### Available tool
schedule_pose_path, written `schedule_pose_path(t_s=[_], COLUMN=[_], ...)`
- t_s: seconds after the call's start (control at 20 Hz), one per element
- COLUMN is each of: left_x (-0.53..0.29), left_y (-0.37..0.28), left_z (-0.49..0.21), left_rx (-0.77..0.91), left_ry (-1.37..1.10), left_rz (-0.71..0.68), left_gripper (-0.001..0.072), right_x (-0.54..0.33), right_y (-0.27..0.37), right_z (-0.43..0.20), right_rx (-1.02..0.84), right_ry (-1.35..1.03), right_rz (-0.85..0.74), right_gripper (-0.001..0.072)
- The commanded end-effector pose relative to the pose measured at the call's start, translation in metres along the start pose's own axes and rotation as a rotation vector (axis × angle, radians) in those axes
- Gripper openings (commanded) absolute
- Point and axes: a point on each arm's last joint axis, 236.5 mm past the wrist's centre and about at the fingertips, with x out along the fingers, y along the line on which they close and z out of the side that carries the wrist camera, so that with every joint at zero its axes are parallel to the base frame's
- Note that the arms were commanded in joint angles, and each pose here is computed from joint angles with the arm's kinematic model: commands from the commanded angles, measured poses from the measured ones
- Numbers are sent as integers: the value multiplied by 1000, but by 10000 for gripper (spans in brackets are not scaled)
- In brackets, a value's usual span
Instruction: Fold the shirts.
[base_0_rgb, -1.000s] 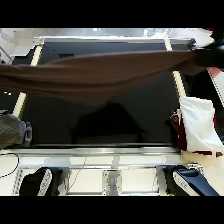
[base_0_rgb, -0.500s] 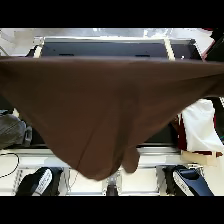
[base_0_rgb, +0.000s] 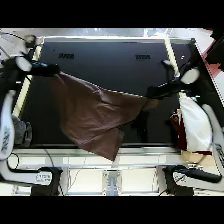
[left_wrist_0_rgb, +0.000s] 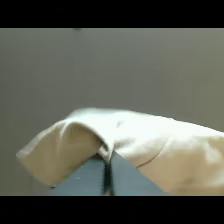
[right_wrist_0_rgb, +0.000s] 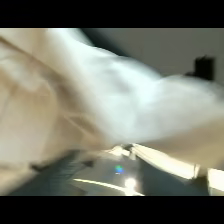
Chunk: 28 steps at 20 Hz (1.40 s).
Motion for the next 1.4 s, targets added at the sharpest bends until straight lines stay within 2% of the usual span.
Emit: schedule_pose_path(t_s=[0.0,0.05,0.15,0.25,0.35,0.5,0.65,0.7,0.8,0.95,1.05,1.15,1.35], left_x=[60,54,23,-43,-117,-199,-212,-202,-173,-145,-140,-141,-143], left_y=[-20,-20,-7,15,44,95,110,98,48,-29,-50,-58,-89], left_z=[0,8,36,75,85,36,-86,-132,-209,-277,-298,-305,-325], left_rx=[-57,-57,-73,-128,-138,-173,-456,-565,-803,-1086,-1082,-1037,-909], left_ry=[-70,-91,-160,-280,-318,-253,-142,-96,-18,93,117,131,253], left_rz=[-11,-11,3,27,91,242,280,247,74,-210,-283,-296,-349], left_gripper=[391,720,714,714,714,712,707,706,706,707,700,616,608], right_x=[71,70,46,1,-67,-166,-218,-223,-222,-213,-211,-209,-208], right_y=[-19,-20,-23,-31,-56,-97,-136,-144,-153,-152,-142,-136,-128], right_z=[21,33,62,87,102,96,55,41,19,12,19,22,26], right_rx=[51,46,14,-45,-85,-28,96,126,163,174,174,160,167], right_ry=[-57,-99,-172,-217,-275,-408,-447,-445,-432,-412,-436,-444,-456], right_rz=[-4,-12,-40,-97,-229,-379,-449,-457,-452,-421,-375,-346,-309], right_gripper=[615,615,612,601,600,601,601,601,601,601,601,601,601])
